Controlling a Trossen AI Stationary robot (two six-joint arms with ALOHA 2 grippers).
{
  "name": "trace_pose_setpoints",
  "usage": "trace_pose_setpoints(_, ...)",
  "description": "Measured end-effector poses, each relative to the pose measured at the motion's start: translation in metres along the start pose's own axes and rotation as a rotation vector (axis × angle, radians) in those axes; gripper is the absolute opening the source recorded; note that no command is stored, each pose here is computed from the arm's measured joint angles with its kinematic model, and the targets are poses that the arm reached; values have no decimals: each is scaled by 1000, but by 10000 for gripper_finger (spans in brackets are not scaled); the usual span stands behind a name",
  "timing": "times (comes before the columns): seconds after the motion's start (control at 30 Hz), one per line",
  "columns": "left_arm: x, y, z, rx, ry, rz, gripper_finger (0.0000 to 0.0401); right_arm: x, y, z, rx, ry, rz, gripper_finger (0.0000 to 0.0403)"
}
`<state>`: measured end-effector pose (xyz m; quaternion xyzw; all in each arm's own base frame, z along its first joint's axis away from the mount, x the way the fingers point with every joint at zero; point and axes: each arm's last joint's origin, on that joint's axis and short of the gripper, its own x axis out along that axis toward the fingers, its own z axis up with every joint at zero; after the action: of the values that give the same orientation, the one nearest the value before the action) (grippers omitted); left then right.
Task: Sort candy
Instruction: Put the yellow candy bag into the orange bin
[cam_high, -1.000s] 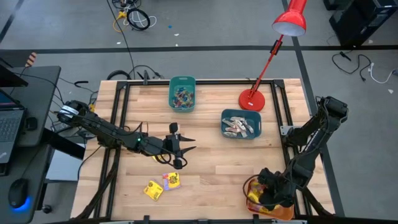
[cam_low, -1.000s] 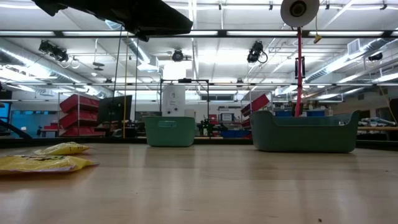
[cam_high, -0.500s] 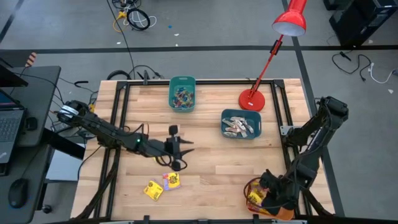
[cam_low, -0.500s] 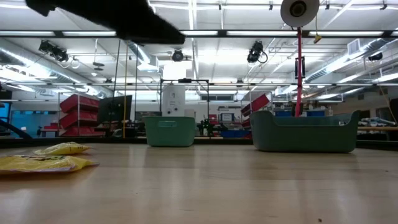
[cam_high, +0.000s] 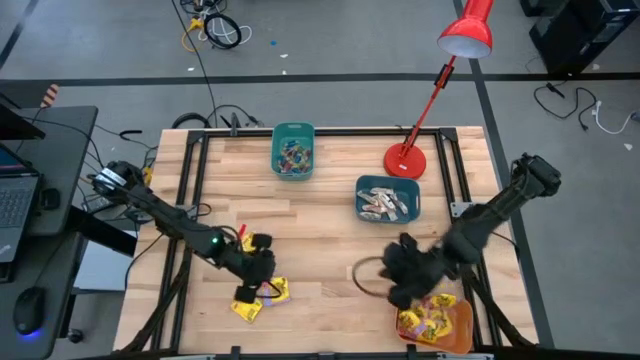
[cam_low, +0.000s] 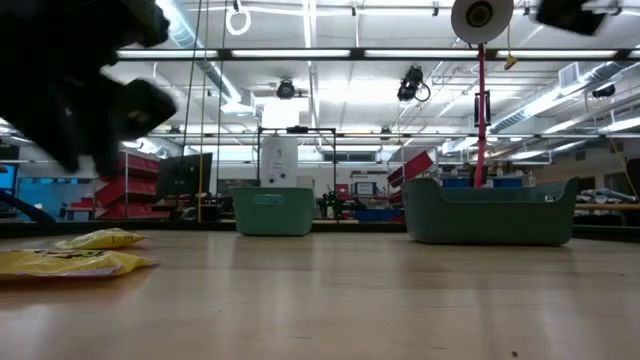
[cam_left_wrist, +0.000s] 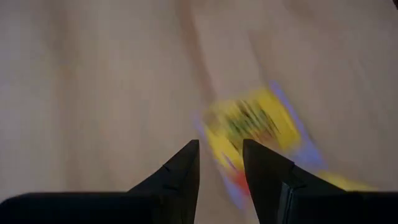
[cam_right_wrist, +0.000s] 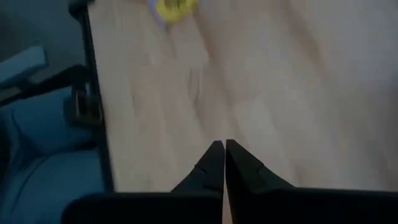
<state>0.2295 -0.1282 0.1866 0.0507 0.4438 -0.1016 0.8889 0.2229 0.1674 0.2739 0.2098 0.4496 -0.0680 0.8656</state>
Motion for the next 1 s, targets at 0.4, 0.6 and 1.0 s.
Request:
trace_pose_setpoints(0.4,7,-22,-34,-87,83,-112,117,13,-23,58,-238,-194,0,1)
trace_pose_setpoints(0.6,16,-20,-42,-132,3,-77,115,14,-22,65,-310,-269,-27,0)
trace_pose_setpoints(1.0,26,-13,-60,-259,-57,-44,115,90,-29,101,-413,-368,-41,1)
